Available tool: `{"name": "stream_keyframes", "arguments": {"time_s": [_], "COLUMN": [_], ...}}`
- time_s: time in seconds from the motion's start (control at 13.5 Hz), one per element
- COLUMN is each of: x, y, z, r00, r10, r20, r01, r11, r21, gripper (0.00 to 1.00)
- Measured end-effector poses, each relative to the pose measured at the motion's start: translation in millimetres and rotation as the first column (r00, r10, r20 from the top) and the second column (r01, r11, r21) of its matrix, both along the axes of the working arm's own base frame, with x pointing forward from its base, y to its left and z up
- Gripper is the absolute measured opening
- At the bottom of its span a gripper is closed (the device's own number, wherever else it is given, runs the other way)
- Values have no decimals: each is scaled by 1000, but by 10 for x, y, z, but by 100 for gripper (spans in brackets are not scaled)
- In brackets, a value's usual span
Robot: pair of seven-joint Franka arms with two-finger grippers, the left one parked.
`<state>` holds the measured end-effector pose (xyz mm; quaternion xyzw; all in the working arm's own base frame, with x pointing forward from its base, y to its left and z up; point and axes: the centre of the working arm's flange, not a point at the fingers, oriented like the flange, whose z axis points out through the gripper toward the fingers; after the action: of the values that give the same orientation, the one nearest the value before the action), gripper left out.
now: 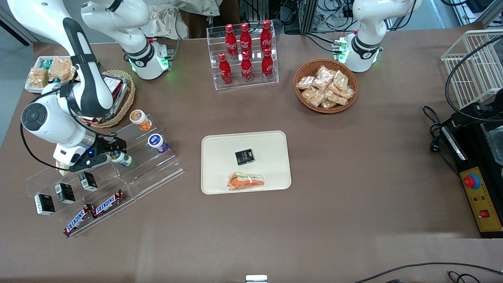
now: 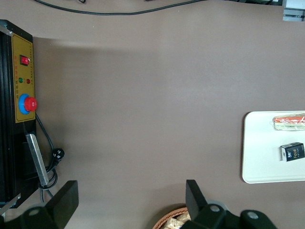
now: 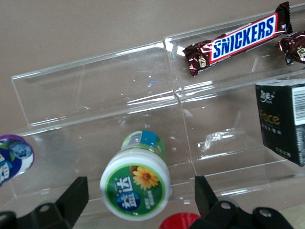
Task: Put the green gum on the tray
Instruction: 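Lift the green gum bottle out of the rack with the right gripper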
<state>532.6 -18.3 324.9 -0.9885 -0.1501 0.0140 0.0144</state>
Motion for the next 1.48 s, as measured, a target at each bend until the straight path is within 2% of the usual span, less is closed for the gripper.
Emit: {"name": "stream_keyframes", "arguments": {"time_s": [0.22, 0.37, 0.59, 0.67, 0.89, 0.96, 1.04, 1.26, 1.48], "x": [9, 10, 13, 15, 51, 95, 151, 314, 302], "y": [23, 22, 22, 23, 24, 29, 37, 77, 223], "z": [-63, -111, -131, -129, -62, 40, 221, 1114, 2001], "r00": [1000, 1000, 1000, 1000, 1000, 1000, 1000, 999, 995], "r10": [2, 2, 1, 1, 2, 3, 2, 6, -12], "r20": [6, 5, 6, 7, 19, 22, 8, -49, -103], "r01": [-2, -2, -1, -1, -2, -3, -2, -4, 16], "r11": [1000, 1000, 1000, 1000, 1000, 1000, 1000, 999, 999], "r21": [0, -1, -1, -1, -1, 1, 8, 36, 45], "gripper": [100, 96, 63, 59, 59, 59, 59, 59, 59]}}
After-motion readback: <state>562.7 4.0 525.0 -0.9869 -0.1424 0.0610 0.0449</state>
